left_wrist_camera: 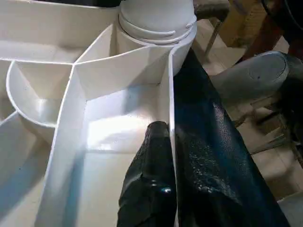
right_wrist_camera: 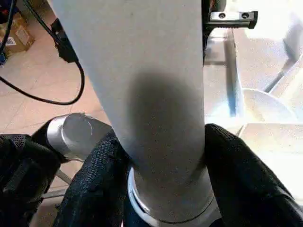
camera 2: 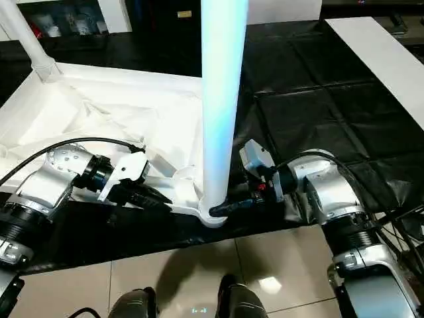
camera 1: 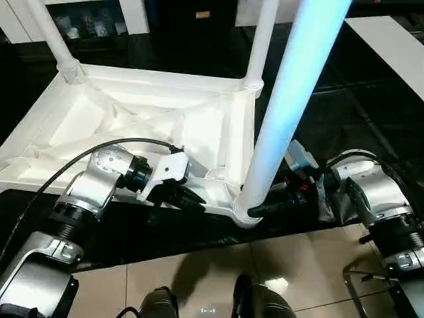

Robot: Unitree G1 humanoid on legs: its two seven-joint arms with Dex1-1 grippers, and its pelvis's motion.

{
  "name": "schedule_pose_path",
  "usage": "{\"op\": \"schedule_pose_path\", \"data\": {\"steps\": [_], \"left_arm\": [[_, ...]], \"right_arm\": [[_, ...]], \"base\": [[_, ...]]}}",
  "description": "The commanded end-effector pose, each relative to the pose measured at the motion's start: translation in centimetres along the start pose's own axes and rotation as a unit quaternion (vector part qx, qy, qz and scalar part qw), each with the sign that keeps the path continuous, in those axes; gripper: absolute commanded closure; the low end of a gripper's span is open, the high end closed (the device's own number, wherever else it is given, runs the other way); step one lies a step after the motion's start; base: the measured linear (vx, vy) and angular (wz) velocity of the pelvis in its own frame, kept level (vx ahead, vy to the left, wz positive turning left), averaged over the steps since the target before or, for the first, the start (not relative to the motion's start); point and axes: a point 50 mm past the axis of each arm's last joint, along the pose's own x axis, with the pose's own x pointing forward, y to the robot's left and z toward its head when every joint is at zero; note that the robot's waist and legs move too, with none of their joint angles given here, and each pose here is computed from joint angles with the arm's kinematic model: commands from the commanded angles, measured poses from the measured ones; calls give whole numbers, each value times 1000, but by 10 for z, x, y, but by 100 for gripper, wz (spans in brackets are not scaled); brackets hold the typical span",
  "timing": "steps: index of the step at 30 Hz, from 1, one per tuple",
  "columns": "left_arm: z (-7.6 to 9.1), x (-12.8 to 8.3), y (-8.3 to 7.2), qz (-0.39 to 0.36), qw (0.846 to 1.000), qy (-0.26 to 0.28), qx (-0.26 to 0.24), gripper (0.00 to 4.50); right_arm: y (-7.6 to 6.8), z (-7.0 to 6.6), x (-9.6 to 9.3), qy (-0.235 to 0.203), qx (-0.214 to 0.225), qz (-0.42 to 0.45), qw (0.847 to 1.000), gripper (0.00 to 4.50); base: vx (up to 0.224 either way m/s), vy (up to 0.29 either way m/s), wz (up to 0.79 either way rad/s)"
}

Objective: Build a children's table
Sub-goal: Rotate leg to tighten

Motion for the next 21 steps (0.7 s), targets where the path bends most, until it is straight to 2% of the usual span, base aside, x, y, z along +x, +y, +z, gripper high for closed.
{"op": "schedule_pose_path", "data": {"steps": [1,5,8,12,13,15,16,17,18,19,21], "left_arm": [[7,4,3,-2,1000,-18,5,450],[11,9,7,25,999,-40,-12,450],[13,18,12,67,996,-41,-46,450],[21,28,24,135,985,-66,-87,450],[21,28,24,135,985,-66,-87,450],[28,35,34,183,973,-79,-119,450],[29,35,34,185,972,-80,-121,450],[33,38,40,212,964,-86,-137,450],[33,38,40,212,964,-86,-137,450],[37,40,45,241,955,-86,-150,450],[40,40,49,261,948,-89,-161,450]], "right_arm": [[5,-1,4,-10,12,24,1000,242],[9,-1,8,-43,37,15,998,245],[2,6,25,-94,73,-65,991,246],[-7,8,49,-100,96,-145,980,246],[-7,8,49,-100,96,-145,980,246],[-18,12,72,-105,115,-216,964,246],[-18,12,73,-105,116,-219,963,246],[-26,18,85,-116,140,-264,947,246],[-26,18,85,-116,140,-264,947,246],[-34,24,96,-126,174,-311,926,246],[-37,29,102,-128,185,-332,916,246]], "base": [[0,0,0],[0,0,0],[0,0,0],[0,0,0],[0,0,0],[0,0,0],[0,0,0],[0,0,0],[0,0,0],[0,0,0],[0,0,0]]}}
